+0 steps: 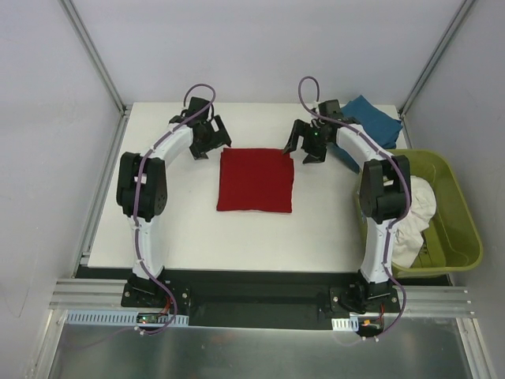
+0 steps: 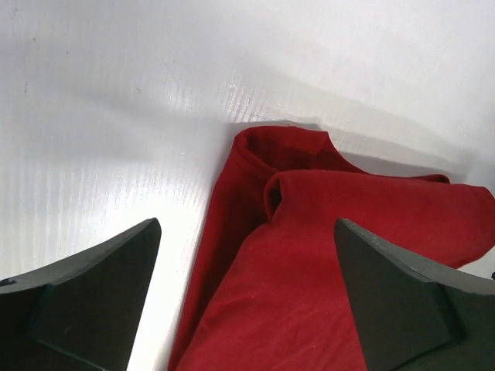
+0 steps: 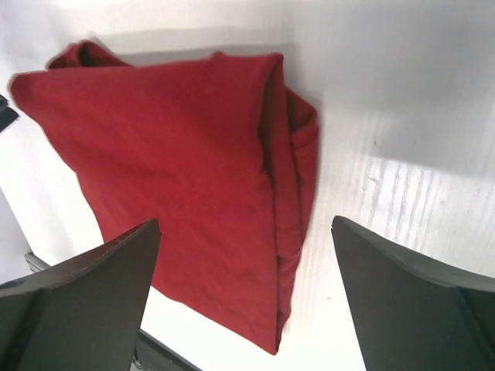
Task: Fold and stack the t-shirts
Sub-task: Fold the long partially folded tshirt into a neat square, then smooth out wrinkles on the folded tshirt
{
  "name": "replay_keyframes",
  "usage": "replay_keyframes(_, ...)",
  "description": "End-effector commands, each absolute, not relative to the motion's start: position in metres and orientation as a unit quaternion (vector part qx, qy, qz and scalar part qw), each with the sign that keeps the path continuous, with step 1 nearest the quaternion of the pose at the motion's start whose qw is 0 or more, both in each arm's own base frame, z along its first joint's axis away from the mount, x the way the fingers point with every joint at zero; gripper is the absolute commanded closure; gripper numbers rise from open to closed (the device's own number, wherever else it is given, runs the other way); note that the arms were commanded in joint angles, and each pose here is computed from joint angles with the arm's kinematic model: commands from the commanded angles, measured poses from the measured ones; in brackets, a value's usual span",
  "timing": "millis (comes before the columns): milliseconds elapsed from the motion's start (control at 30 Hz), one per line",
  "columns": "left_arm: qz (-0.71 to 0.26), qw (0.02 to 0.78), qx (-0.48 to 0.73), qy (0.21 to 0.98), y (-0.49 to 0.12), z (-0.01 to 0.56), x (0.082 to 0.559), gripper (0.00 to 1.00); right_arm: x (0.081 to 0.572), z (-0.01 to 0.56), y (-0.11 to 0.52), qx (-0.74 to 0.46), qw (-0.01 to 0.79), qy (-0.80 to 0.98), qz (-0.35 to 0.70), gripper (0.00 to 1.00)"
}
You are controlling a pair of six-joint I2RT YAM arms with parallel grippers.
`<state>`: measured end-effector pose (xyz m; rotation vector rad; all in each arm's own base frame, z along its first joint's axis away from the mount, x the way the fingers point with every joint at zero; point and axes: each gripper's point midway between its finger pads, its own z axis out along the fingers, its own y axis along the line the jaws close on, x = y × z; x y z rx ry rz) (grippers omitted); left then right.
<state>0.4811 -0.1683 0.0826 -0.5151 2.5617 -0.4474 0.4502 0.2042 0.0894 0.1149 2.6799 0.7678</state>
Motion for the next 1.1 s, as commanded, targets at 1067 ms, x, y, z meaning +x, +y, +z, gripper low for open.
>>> replay_keyframes(1067, -0.284, 0.151, -0.147, 0.936, -0.213, 0.038, 0.495, 0.01, 0.492, 0.042, 0.257, 0.072, 0.178, 0.932, 0.308, 0.04)
